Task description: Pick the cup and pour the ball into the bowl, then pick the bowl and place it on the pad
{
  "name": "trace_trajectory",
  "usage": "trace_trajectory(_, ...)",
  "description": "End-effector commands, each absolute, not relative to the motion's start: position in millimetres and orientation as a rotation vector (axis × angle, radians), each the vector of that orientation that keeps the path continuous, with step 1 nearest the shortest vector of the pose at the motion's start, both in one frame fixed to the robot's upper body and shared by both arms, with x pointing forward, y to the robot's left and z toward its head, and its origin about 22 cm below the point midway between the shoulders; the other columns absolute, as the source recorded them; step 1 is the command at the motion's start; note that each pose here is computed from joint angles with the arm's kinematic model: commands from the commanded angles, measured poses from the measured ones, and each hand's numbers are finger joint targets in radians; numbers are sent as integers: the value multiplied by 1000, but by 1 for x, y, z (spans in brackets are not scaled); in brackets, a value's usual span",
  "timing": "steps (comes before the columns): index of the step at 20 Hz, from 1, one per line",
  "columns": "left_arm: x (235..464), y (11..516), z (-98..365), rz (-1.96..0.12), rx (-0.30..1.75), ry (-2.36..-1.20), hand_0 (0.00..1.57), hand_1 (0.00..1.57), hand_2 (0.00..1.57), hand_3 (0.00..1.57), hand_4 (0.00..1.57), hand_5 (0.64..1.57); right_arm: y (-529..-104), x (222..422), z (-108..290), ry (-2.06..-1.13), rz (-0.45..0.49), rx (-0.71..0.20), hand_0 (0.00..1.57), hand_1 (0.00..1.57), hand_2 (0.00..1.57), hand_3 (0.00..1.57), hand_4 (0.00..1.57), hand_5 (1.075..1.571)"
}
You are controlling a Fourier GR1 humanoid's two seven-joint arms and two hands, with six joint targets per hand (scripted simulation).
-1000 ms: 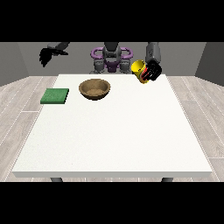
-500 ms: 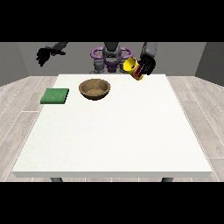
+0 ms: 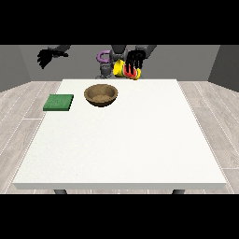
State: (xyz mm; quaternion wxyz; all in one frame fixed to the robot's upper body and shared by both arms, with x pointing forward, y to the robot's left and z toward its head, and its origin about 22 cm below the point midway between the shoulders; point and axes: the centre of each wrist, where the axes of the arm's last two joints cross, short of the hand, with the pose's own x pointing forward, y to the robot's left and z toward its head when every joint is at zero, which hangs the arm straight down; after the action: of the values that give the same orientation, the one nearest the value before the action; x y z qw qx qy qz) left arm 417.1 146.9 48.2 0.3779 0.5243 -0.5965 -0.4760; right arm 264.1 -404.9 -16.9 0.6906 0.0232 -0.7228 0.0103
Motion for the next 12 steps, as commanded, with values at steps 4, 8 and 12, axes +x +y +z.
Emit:
trace_trajectory(4,397,66,39,-1651,1498,-1476,1498,1498,1571,1571,1571,1056,-404,259,-33,-1627,3,36,0,0,0,0,0,1571)
trace_trajectory(8,399,72,32,-1940,1707,-1321,1533,1533,1571,1571,1556,1164,-392,268,-30,-1603,54,92,0,0,0,0,0,1570)
trace_trajectory(12,388,53,18,-2111,1807,-1172,1479,1479,1571,1571,1474,1234,-396,277,-18,-1597,34,88,0,0,0,0,0,1571)
